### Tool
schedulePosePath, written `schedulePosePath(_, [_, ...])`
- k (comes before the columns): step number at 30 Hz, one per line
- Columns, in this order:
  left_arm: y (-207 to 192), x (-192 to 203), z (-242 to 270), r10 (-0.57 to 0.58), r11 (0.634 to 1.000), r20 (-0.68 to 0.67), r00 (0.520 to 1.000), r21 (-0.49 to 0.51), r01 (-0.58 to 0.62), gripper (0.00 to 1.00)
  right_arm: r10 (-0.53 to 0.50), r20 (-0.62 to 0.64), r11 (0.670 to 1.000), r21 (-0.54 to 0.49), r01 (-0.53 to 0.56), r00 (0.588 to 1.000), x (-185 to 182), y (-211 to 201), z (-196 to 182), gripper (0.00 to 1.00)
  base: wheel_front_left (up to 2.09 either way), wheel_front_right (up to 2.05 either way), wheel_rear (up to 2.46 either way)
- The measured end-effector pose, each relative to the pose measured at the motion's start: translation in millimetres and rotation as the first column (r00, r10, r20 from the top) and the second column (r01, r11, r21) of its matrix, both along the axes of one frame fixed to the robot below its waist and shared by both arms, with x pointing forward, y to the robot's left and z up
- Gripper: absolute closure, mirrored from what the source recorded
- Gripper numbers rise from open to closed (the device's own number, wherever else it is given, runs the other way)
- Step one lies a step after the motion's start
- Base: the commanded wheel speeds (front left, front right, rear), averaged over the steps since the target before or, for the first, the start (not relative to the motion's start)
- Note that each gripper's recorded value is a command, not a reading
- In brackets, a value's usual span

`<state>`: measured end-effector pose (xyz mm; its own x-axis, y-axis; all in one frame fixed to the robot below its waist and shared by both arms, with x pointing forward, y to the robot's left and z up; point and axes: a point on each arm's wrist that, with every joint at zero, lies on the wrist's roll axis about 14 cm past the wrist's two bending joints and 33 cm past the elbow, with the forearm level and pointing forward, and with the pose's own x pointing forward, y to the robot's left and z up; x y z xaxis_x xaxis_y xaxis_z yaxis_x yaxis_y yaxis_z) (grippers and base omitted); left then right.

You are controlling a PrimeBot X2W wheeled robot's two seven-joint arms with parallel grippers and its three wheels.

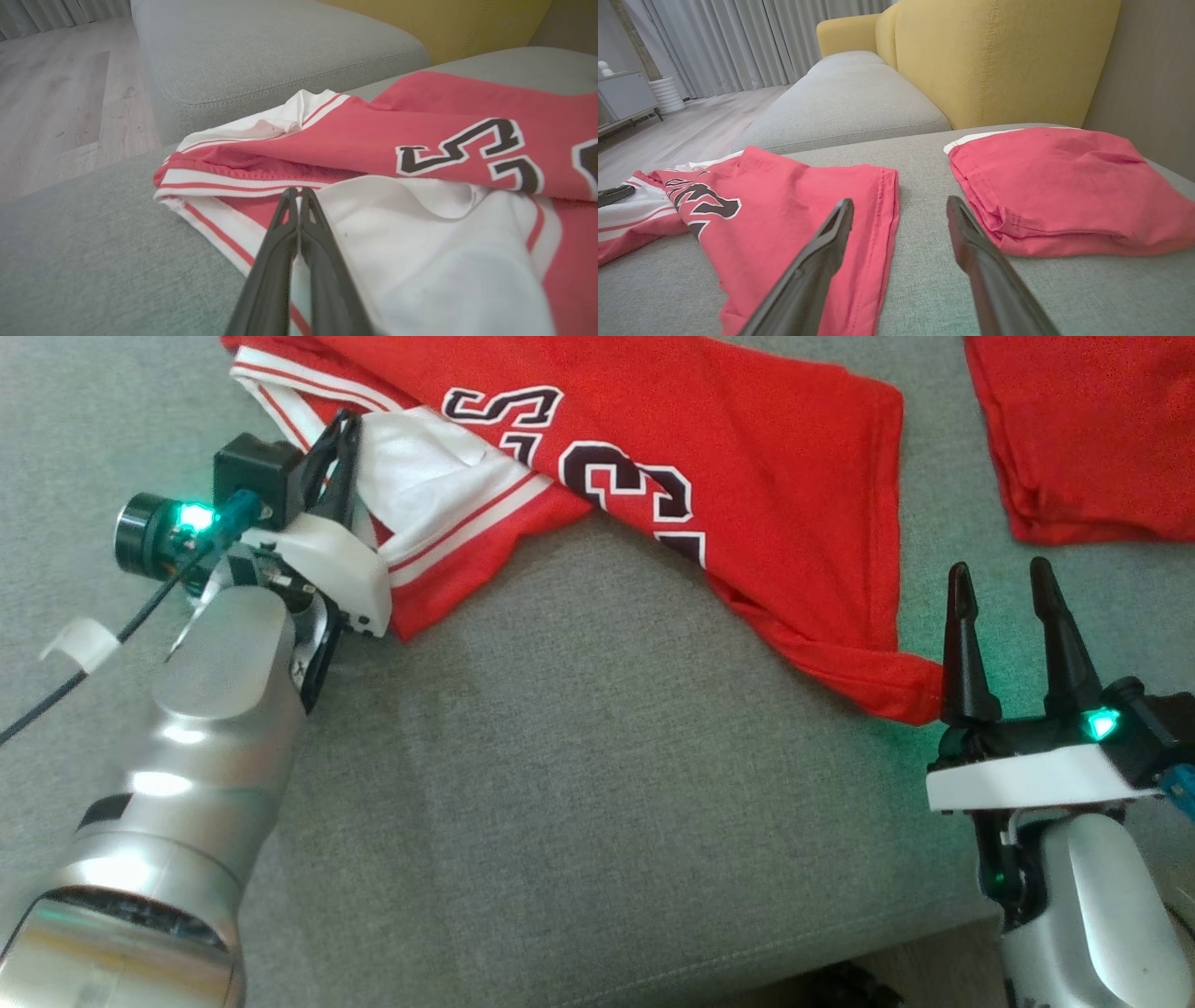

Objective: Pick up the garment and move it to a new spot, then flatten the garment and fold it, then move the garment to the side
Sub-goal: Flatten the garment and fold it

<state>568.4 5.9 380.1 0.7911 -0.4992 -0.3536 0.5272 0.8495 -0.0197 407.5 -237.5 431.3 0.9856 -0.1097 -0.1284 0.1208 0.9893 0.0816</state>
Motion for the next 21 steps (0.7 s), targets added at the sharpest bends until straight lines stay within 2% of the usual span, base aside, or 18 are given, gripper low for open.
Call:
schedulePosePath(5, [2.1,4.6,30.7,0.020,0.999,0.089,0.996,-0.033,-0.017,1.00,0.010,0.020,1.000,0.004,-0.010,1.000,0.0,3.5,7.3,0.00,0.00,0.00,0.00])
schedulePosePath(8, [-2.2,11.9,77.8,0.045,0.992,0.189,0.981,-0.125,-0.022,1.00,0.015,0.046,1.000,-0.001,-0.015,0.999,-0.4,5.0,16.9,0.00,0.00,0.00,0.00])
schedulePosePath(12, [-2.8,6.7,148.7,0.060,0.976,0.362,0.930,-0.216,0.021,1.00,0.022,0.071,1.000,-0.004,-0.022,0.997,-1.4,7.0,26.5,0.00,0.00,0.00,0.00])
schedulePosePath(14, [-0.7,-9.6,157.5,0.018,0.977,0.398,0.917,-0.201,0.069,1.00,0.035,0.084,0.999,-0.006,-0.034,0.996,-0.8,11.2,31.2,0.00,0.00,0.00,0.00])
schedulePosePath(21, [27.5,-67.1,161.2,-0.035,0.985,0.424,0.905,-0.137,0.102,1.00,0.075,0.096,0.997,0.018,-0.077,0.993,-7.8,28.6,35.3,0.00,0.00,0.00,0.00])
